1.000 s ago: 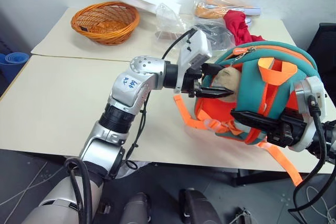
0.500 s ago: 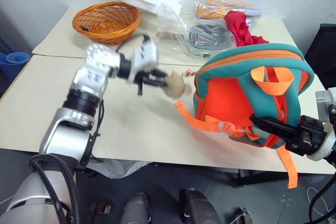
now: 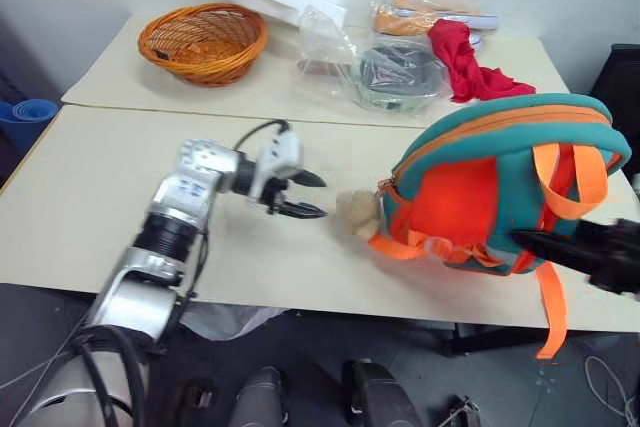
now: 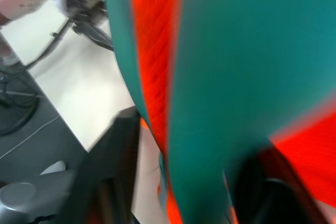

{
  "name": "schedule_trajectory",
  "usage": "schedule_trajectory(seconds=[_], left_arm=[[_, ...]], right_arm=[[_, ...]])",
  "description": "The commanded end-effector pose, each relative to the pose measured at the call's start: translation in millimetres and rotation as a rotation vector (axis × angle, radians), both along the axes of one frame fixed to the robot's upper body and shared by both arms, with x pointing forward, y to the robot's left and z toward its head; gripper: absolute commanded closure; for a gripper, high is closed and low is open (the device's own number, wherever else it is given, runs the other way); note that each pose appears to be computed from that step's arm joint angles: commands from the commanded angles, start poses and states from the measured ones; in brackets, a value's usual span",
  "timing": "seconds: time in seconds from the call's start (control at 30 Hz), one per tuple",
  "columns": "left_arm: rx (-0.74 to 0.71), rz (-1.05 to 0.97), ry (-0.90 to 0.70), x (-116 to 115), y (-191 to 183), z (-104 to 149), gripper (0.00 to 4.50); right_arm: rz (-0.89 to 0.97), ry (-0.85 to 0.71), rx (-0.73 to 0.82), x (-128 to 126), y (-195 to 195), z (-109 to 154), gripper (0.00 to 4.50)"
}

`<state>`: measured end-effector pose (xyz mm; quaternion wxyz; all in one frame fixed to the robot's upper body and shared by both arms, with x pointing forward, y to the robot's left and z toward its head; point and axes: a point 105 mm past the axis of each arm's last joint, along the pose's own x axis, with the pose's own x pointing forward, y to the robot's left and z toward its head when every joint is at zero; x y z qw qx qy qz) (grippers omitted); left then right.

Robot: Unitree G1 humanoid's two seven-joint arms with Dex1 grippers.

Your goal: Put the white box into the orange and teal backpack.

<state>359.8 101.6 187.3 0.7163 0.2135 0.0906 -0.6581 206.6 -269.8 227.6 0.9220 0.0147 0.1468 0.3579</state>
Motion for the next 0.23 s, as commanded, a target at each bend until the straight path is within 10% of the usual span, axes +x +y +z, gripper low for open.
schedule_trajectory(seconds=[0.03, 0.23], left_arm=[[-0.150, 0.116, 0.039, -3.0, 69.2, 66.0, 0.41], [-0.256, 0.139, -0.009, -14.7, 91.1, 100.3, 0.00]], right_arm=[[-0.132, -0.063, -0.047, -34.9, -69.9, 50.0, 0.89], [-0.351, -0.093, -0.143, -40.2, -130.7, 49.9, 0.03]])
